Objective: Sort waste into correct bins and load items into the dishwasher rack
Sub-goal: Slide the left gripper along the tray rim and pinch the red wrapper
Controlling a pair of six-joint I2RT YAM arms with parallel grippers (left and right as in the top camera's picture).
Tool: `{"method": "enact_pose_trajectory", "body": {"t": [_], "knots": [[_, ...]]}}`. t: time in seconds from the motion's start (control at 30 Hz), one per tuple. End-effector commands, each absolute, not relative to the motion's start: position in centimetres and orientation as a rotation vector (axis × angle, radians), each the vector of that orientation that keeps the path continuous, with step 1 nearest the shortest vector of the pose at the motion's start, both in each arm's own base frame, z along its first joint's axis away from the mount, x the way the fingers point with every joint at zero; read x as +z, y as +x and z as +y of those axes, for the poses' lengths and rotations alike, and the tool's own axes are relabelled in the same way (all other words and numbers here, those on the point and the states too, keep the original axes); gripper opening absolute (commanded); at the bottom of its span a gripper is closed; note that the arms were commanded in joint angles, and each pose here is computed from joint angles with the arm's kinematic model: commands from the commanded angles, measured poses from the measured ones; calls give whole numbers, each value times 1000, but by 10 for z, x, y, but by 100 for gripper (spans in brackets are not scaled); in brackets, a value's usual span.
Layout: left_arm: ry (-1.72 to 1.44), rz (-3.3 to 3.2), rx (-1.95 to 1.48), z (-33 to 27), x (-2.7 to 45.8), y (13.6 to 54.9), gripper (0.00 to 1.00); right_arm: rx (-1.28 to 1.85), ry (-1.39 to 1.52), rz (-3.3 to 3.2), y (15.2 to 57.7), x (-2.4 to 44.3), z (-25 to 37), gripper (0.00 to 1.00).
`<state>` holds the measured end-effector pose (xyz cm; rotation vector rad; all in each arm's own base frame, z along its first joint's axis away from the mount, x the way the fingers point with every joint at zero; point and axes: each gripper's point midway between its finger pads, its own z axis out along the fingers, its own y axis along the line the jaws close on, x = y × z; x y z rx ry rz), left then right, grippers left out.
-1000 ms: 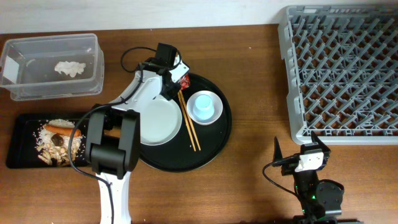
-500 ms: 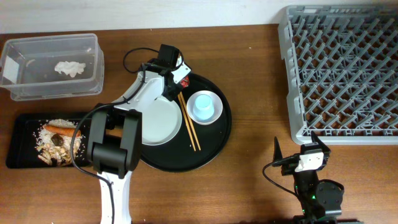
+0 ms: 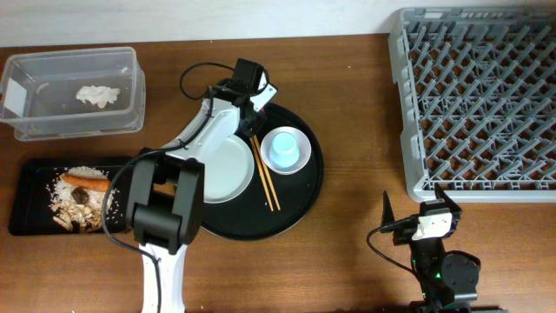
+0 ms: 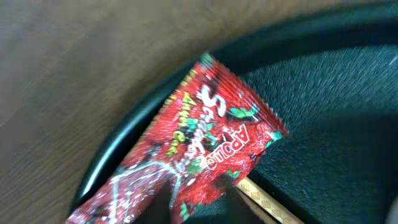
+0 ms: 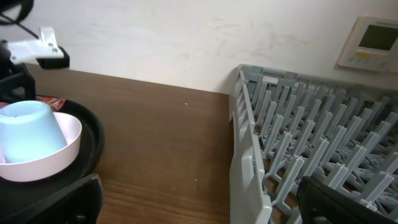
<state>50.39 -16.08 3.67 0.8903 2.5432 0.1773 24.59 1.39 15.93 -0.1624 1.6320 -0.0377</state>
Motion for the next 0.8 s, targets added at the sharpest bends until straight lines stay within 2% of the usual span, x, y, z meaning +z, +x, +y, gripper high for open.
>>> {"method": "enact_pose_trajectory", "body": {"t": [0.0,0.17,0.33,0.4,0.63,0.7,0.77], "knots": [[758,2477,56,-175,87,512,60,-43,-149,1639,246,156,12,98],[973,2454,20,-184,80,498,62,-43,-149,1639,246,156,12,98],[1239,2357,176,-183,79,495,63,-43,-149,1639,246,156,12,98],[1288,2338,223,-183,78,494,66,-43,-149,1639,246,156,12,98],[1301,2366,313,-176,49,501,67,-43,-149,1639,246,156,12,98],[1273,2360,409,-168,47,510,61,-43,-149,1639,246,156,12,98],[1250,2341,441,-167,49,517,59,-43,-149,1639,246,156,12,98]]}}
